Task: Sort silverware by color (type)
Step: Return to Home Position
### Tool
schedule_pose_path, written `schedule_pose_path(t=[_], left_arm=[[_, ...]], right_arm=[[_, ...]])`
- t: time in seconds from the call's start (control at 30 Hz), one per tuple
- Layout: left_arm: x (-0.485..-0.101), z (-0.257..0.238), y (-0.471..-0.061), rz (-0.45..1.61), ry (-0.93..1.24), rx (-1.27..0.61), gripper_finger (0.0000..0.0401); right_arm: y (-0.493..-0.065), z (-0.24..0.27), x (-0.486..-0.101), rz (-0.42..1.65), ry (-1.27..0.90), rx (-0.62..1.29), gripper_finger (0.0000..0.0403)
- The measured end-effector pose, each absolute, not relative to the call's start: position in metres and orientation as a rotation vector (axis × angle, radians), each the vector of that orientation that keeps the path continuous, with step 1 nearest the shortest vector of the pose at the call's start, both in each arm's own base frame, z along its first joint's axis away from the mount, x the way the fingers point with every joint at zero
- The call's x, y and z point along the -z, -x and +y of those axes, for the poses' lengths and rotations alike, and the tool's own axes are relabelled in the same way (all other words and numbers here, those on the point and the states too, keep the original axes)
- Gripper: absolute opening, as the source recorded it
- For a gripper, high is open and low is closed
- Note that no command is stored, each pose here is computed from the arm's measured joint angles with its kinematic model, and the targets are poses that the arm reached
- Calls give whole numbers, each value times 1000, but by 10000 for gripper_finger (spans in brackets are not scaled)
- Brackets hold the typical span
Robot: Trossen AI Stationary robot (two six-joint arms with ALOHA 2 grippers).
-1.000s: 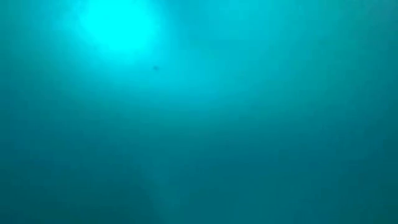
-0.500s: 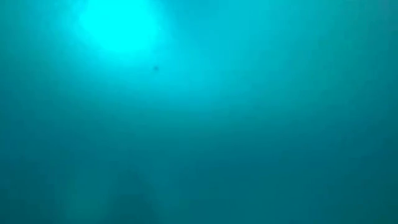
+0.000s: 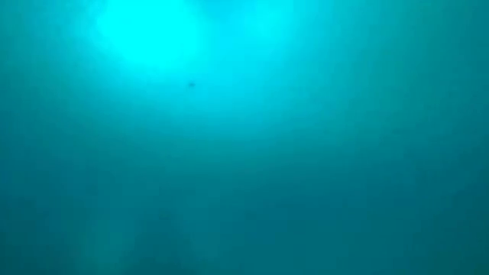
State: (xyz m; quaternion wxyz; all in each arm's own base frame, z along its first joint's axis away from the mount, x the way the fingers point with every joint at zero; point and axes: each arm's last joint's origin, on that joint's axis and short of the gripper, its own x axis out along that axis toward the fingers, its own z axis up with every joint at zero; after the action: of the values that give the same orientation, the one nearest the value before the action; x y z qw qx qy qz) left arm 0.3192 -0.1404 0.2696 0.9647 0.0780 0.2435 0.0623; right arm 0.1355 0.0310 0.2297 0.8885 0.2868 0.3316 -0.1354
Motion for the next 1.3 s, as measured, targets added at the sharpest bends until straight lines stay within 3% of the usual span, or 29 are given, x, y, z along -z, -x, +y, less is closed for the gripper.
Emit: schedule_pose_path(t=[0.33, 0.8, 1.07, 1.3], left_arm=[[-273, -175, -296, 396, -227, -313, 77], [-275, -194, -276, 289, -164, -487, 77], [-275, -197, -274, 288, -162, -480, 77], [-274, -197, -274, 292, -171, -479, 77]], right_arm=[[-107, -22, -220, 442, -757, 622, 139], [-70, -48, -189, 207, -842, 937, 139], [-60, -47, -164, 134, -849, 972, 139], [-57, -44, -167, 102, -852, 940, 139]])
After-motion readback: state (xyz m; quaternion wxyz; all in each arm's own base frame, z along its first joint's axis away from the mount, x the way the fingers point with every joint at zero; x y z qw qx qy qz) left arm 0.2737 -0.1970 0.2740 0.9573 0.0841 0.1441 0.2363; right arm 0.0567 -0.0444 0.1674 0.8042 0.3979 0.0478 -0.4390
